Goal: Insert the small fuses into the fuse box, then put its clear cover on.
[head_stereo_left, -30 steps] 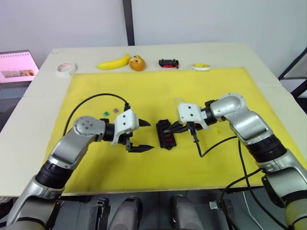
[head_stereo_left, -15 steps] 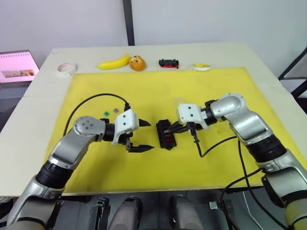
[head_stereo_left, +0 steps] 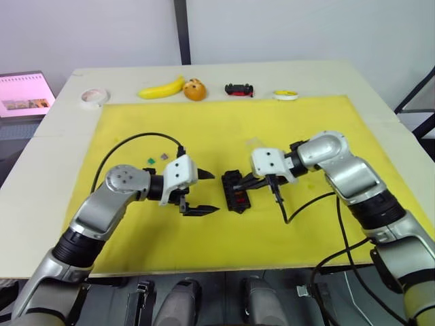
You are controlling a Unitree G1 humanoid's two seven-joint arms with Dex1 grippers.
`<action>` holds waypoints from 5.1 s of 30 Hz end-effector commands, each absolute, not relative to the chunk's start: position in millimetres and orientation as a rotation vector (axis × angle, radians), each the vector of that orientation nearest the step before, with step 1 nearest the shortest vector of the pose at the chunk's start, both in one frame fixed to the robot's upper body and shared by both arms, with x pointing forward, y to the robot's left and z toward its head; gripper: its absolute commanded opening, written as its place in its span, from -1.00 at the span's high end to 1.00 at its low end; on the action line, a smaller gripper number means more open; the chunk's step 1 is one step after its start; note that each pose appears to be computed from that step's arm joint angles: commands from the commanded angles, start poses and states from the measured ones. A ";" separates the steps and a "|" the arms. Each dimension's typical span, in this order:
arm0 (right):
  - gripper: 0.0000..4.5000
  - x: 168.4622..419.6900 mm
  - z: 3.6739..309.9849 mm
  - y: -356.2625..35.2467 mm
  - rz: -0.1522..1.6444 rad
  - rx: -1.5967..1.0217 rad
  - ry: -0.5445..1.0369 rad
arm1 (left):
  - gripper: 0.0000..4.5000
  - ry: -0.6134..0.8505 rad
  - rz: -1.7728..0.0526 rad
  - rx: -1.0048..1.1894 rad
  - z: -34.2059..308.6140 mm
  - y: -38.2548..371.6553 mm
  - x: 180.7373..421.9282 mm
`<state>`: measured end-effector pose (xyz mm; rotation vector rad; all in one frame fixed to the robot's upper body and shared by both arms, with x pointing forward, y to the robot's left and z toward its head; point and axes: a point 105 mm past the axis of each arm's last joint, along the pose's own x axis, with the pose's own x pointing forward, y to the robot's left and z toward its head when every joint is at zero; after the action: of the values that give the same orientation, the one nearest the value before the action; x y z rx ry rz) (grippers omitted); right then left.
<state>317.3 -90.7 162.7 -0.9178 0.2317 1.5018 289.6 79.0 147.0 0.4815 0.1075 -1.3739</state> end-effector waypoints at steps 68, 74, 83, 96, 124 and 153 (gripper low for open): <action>0.99 309.6 133.3 -101.3 1.345 -0.522 0.238 | -1.00 0.032 -1.415 0.520 160.4 73.7 289.8; 0.99 308.6 131.2 -103.2 1.341 -0.546 0.242 | -1.00 0.029 -1.417 0.521 160.7 72.7 290.0; 0.99 308.0 133.2 -109.8 1.331 -0.571 0.244 | -1.00 0.027 -1.415 0.523 161.1 72.4 290.6; 0.99 307.5 124.0 -103.2 1.339 -0.592 0.281 | -1.00 0.021 -1.413 0.522 162.1 71.5 293.0; 0.99 304.9 115.7 -116.5 1.306 -0.648 0.391 | -1.00 0.008 -1.413 0.525 160.1 69.1 295.6; 0.99 308.2 114.6 -113.2 1.298 -0.685 0.404 | -1.00 0.004 -1.404 0.521 159.1 68.6 296.4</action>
<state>308.5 -100.8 141.5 -0.6935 0.2627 1.3246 295.7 70.6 149.4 0.4974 0.0527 -1.4079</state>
